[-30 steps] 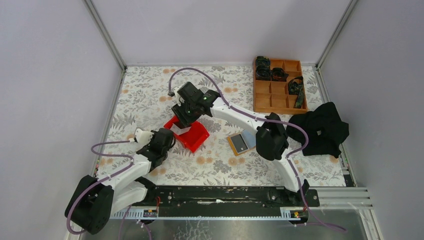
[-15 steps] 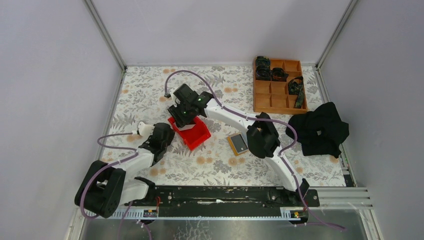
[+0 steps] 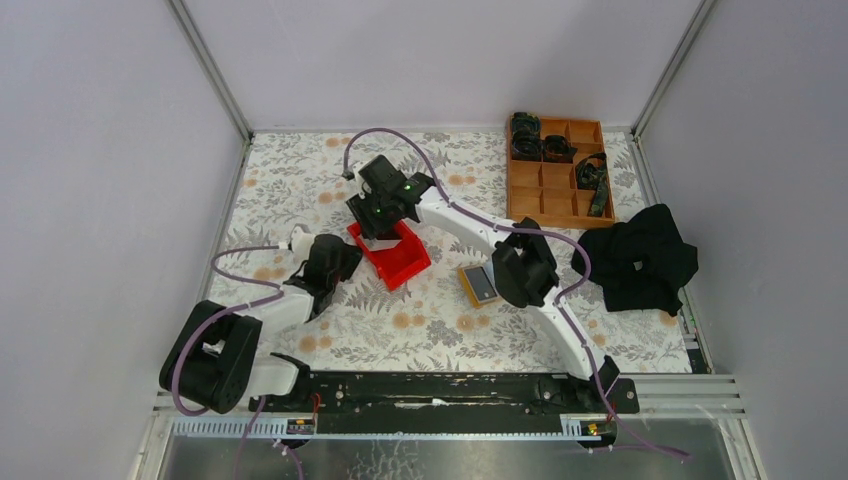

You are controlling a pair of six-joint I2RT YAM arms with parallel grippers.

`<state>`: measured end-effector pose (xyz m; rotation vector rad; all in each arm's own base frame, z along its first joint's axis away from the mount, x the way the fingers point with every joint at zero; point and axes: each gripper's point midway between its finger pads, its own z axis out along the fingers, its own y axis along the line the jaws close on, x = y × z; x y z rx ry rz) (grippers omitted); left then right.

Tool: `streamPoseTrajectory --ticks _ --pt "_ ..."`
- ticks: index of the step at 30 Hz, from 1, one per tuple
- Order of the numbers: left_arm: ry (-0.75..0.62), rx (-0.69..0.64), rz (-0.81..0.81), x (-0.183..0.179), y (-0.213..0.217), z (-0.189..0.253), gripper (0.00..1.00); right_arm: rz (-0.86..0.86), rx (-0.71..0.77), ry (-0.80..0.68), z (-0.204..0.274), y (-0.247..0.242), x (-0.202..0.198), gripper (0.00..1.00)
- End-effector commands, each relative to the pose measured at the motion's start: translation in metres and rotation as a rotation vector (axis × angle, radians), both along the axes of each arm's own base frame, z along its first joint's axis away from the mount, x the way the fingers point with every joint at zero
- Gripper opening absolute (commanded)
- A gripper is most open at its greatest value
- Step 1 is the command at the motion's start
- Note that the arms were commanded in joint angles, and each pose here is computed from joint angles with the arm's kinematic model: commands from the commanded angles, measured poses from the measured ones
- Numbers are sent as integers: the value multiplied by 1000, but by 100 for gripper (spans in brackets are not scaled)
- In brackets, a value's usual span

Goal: Put the credit cards into the card holder
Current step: Move the storage box to the center of the board.

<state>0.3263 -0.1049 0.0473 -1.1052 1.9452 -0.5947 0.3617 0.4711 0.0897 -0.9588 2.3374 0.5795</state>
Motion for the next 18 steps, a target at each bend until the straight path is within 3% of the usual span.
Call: streamPoseTrajectory --ticks 1,18 --pt "-90 -14 -35 15 -6 27 35 -33 28 -24 6 1 17 56" --pt "-37 26 27 -5 12 24 38 -25 50 68 -15 -2 9 52"
